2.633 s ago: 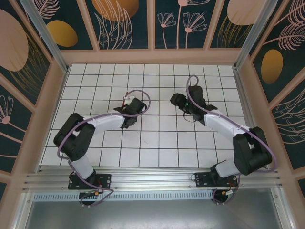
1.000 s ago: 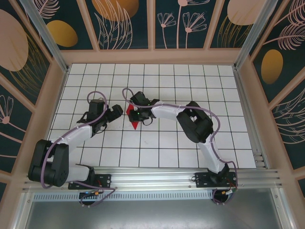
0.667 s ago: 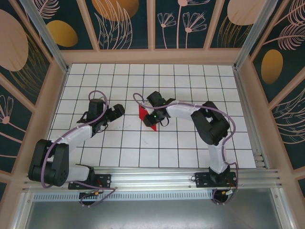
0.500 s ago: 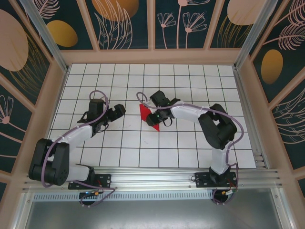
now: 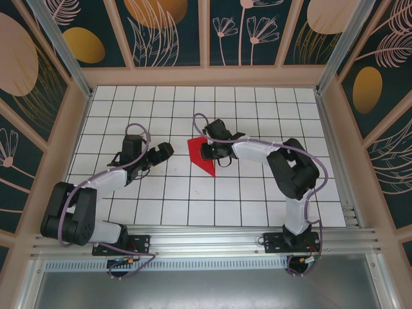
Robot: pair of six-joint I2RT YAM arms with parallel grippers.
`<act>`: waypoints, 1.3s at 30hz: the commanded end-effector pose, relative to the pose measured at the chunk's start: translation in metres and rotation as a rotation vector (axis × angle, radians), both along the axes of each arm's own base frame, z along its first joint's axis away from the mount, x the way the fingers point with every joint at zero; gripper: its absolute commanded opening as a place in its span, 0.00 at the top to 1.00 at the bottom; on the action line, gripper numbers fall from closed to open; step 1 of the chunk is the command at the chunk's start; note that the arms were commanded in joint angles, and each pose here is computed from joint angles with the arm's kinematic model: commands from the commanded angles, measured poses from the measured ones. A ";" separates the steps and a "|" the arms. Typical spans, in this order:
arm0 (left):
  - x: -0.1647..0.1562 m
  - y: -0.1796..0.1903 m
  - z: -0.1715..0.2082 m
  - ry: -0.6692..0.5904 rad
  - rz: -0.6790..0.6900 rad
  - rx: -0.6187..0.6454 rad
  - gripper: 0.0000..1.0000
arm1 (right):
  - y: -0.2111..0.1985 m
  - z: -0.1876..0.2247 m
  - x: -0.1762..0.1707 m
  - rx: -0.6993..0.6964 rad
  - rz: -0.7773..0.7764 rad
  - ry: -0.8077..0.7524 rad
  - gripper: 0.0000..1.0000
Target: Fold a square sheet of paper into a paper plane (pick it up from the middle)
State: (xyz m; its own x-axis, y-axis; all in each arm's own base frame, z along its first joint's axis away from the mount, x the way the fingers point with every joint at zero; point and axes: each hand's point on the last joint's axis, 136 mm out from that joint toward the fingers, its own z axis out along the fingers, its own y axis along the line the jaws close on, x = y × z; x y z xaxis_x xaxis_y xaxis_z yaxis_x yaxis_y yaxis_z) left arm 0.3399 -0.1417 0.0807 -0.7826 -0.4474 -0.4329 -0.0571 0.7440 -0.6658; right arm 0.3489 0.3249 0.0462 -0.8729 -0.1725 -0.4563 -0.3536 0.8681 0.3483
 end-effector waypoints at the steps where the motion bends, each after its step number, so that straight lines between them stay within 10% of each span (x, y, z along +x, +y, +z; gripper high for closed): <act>1: -0.003 -0.014 0.001 -0.006 -0.034 -0.058 0.08 | -0.006 -0.003 0.015 0.002 -0.069 -0.006 0.86; 9: -0.010 -0.045 -0.004 0.027 -0.094 -0.101 0.08 | -0.015 -0.022 0.008 -0.006 -0.078 0.040 0.86; 19: -0.011 -0.051 -0.007 0.025 -0.104 -0.102 0.06 | -0.004 0.049 -0.001 0.136 -0.026 -0.042 0.78; 39: -0.017 -0.071 -0.008 0.033 -0.161 -0.165 0.01 | -0.020 -0.017 -0.010 0.049 -0.053 0.071 0.82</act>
